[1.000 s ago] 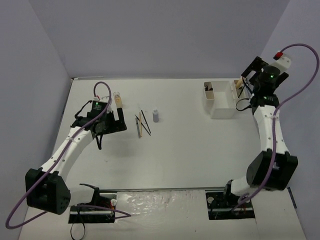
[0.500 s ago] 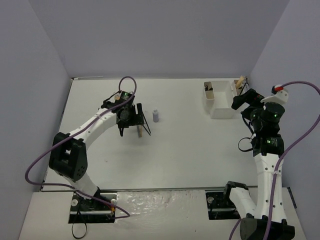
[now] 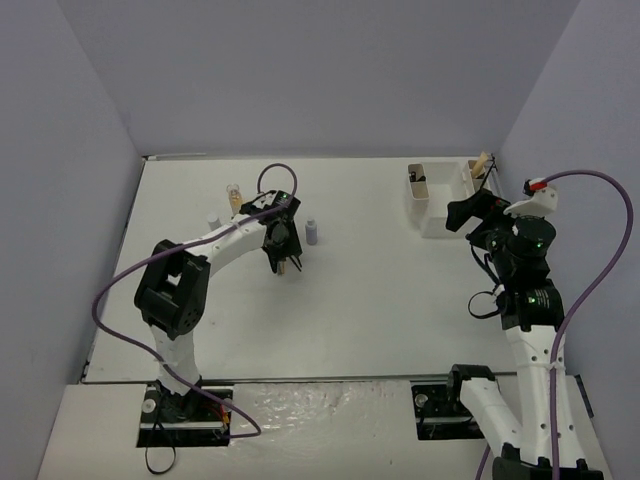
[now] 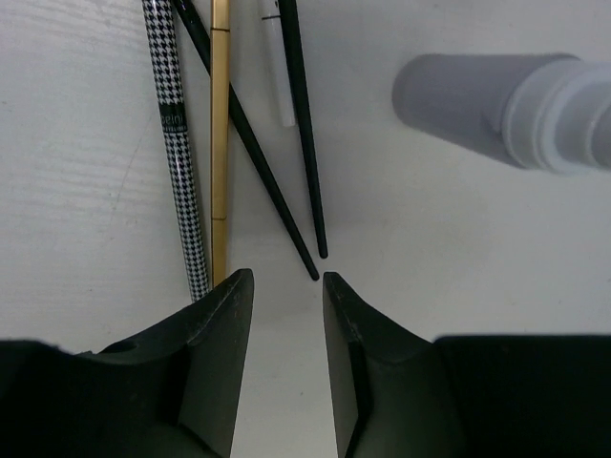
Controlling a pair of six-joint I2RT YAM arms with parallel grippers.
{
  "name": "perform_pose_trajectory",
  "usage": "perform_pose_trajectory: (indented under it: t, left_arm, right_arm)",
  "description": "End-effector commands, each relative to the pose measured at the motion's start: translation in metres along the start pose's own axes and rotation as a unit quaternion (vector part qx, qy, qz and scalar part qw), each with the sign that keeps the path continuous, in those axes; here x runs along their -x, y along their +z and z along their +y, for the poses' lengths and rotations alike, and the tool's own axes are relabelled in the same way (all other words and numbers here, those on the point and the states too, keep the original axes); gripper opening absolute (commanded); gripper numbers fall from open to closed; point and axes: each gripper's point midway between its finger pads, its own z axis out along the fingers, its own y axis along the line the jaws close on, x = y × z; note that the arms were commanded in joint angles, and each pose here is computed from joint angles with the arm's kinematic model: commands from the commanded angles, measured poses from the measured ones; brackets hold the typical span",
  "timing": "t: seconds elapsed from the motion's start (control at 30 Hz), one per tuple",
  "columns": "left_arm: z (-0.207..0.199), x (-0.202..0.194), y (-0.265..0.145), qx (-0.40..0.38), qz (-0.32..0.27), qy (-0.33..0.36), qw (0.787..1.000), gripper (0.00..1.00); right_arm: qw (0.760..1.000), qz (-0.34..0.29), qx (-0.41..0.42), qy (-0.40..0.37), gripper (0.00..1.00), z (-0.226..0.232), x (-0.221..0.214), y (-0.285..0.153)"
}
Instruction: Organize the makeup
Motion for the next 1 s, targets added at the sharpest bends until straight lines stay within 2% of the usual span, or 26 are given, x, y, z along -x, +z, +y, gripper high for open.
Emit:
perform_pose_trajectory:
  t: [0.0, 0.27, 0.7, 0.97]
  left_arm:
    - [-0.012, 0.031, -0.004, 0.01, -0.047, -0.051, 0.998, 0.3]
    - [-0.01, 0.029, 0.014, 0.043, -0.033, -0.062, 0.997, 0.24]
    - [0.004, 0.017, 0.032, 0.09, -0.004, -0.054, 0.994, 0.22]
    - [0.026, 0.001, 0.031, 0.12, 0.012, -0.031, 0.992, 0.1]
  right_arm:
    - [0.999, -0.045, -0.001, -0.026, 1.0, 0.005, 0.021, -0.006]
    - [0.997, -0.067, -0.022, -0.043, 1.0, 0.003, 0.026, -0.018]
    - [0.994, -0.08, -0.039, -0.056, 1.0, 0.0, 0.027, -0.026]
    - [0.994, -0.085, -0.044, -0.061, 1.0, -0.001, 0.027, -0.03]
